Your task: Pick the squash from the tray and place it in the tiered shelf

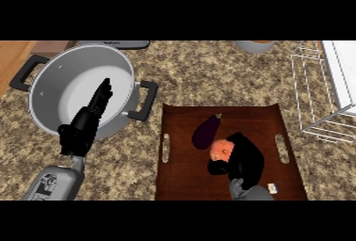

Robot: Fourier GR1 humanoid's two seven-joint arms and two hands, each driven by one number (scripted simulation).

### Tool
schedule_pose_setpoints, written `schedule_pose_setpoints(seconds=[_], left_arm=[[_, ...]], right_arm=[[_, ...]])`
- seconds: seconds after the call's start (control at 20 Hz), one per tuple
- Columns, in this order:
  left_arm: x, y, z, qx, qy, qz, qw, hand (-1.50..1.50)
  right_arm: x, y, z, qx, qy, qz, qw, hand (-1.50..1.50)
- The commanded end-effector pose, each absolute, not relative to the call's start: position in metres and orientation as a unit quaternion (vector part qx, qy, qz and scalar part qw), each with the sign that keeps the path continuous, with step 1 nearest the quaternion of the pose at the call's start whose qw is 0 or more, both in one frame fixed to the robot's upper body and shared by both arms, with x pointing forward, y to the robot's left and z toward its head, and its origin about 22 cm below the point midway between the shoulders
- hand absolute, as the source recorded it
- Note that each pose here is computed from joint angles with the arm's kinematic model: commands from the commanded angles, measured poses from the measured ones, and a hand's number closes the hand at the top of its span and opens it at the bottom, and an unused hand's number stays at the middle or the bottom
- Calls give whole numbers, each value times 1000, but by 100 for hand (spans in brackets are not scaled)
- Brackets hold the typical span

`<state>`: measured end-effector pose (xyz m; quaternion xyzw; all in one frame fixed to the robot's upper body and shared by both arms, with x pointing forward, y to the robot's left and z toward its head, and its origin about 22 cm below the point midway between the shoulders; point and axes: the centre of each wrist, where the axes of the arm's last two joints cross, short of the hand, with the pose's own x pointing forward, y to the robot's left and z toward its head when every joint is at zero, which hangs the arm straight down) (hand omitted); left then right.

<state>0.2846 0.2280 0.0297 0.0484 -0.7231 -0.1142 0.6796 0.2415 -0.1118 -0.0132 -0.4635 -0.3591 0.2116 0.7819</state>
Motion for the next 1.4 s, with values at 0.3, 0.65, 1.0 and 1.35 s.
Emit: schedule_pose_setpoints(seconds=[0.3, 0.65, 1.0, 1.35], left_arm=[[284, 220, 26, 34, -720, -124, 682, 0], [283, 215, 26, 24, -720, -129, 682, 0], [281, 220, 23, 35, -714, -117, 689, 0], [276, 232, 23, 57, -714, -99, 691, 0]], right_arm=[[205, -136, -14, -346, -502, 502, 614, 150], [169, -140, -1, -160, -599, 598, 508, 150], [162, -169, 40, -31, -682, 594, 426, 150], [181, -219, 91, -14, -746, 558, 363, 150]])
